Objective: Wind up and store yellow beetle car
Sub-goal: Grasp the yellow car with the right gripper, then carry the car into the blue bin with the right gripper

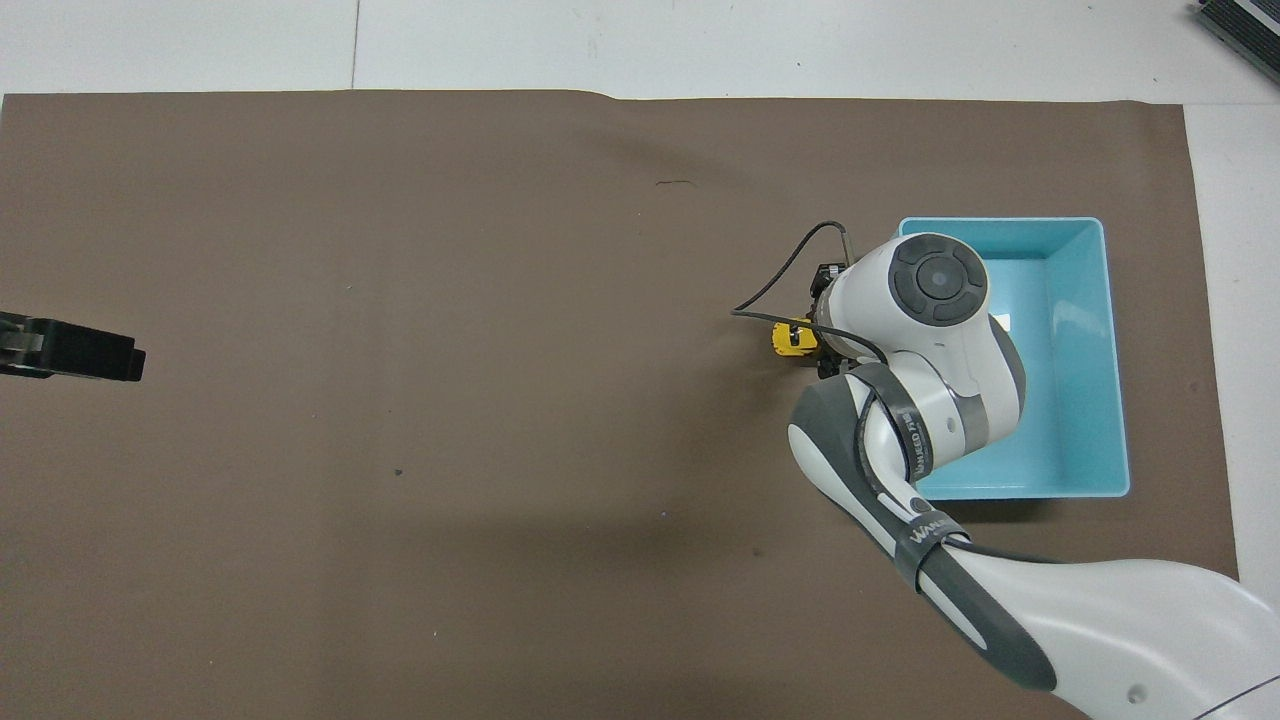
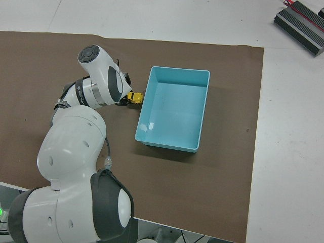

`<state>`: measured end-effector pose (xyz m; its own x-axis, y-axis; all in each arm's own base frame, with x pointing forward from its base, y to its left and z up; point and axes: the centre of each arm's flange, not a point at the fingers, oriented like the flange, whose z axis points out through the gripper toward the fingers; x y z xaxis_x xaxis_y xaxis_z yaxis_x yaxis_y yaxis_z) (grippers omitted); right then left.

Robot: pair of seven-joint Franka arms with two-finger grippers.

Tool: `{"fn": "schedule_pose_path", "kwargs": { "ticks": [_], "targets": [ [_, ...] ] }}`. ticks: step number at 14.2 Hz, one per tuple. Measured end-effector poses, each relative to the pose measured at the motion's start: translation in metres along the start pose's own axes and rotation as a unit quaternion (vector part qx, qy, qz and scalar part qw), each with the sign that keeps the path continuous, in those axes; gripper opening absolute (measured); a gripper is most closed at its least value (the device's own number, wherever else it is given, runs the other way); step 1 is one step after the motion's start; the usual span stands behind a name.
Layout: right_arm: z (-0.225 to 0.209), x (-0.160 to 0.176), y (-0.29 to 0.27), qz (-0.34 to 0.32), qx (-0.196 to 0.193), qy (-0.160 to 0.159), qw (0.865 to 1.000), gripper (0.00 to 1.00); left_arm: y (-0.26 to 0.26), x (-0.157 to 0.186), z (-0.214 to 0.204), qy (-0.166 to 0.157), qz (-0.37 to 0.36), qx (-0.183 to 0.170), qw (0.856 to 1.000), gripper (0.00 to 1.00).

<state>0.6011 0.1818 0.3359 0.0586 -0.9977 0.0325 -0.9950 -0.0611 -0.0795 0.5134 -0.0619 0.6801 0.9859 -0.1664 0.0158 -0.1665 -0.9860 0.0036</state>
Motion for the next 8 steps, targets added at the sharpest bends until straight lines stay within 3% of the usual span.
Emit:
{"fn": "schedule_pose_path", "kwargs": {
  "ticks": [8],
  "targets": [
    [-0.054,-0.025,0.003,-0.093,0.019,-0.006,0.995,0.45,-0.003,0.000,0.005,-0.005,-0.003,-0.001,1.000,1.00]
  ]
}}
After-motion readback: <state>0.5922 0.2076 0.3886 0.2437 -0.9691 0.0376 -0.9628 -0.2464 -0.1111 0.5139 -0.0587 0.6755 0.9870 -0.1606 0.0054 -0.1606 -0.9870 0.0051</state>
